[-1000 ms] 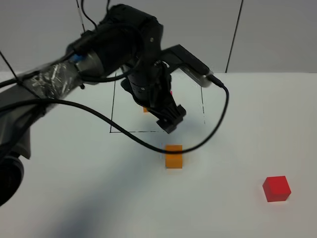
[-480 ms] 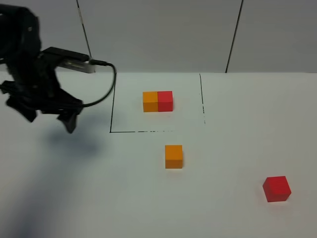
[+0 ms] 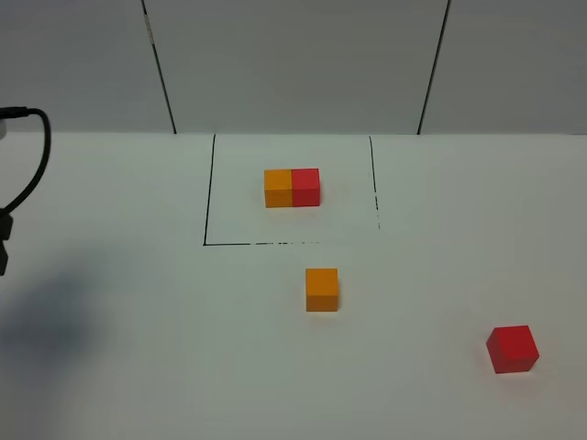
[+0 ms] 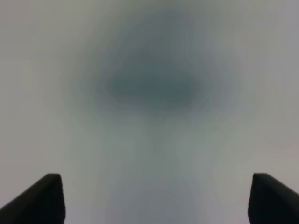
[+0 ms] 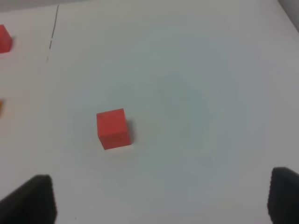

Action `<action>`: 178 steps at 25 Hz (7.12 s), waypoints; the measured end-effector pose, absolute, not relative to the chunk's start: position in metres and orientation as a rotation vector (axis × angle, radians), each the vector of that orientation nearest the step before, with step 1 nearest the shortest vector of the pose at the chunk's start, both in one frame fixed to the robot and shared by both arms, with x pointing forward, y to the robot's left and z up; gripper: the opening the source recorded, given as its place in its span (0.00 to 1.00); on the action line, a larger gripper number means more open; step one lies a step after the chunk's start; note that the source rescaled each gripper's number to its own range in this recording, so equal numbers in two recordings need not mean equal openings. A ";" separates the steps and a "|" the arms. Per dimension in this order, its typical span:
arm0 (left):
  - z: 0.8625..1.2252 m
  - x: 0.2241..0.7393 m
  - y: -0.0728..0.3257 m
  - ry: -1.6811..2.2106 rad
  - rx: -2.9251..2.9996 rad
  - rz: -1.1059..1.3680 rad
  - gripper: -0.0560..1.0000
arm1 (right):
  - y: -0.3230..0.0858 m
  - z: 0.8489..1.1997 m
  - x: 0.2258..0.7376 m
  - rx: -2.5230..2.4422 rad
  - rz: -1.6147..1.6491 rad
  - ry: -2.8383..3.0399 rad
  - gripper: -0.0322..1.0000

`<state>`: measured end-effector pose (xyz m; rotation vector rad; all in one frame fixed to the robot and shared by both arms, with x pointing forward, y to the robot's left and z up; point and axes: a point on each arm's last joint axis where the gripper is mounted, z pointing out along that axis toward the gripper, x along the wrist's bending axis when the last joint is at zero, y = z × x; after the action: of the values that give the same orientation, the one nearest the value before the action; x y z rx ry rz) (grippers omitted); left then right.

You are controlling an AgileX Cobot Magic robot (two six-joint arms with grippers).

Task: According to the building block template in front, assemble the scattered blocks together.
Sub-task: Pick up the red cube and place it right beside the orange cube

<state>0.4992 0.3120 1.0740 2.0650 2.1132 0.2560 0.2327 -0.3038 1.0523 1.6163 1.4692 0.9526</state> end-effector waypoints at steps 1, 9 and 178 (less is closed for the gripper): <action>1.081 0.486 0.312 2.098 2.043 0.288 0.69 | -0.304 1.052 0.233 1.616 0.953 1.469 0.81; 1.103 0.378 0.306 1.926 1.833 0.573 0.69 | -0.304 1.052 0.233 1.616 0.953 1.469 0.81; 1.048 0.229 0.284 1.476 1.636 0.780 0.67 | -0.235 0.887 0.534 1.943 0.120 2.381 0.03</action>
<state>0.2285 0.2841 1.0483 1.6361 1.4760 0.7804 0.5337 -0.2347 0.8866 1.9430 2.3814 0.1199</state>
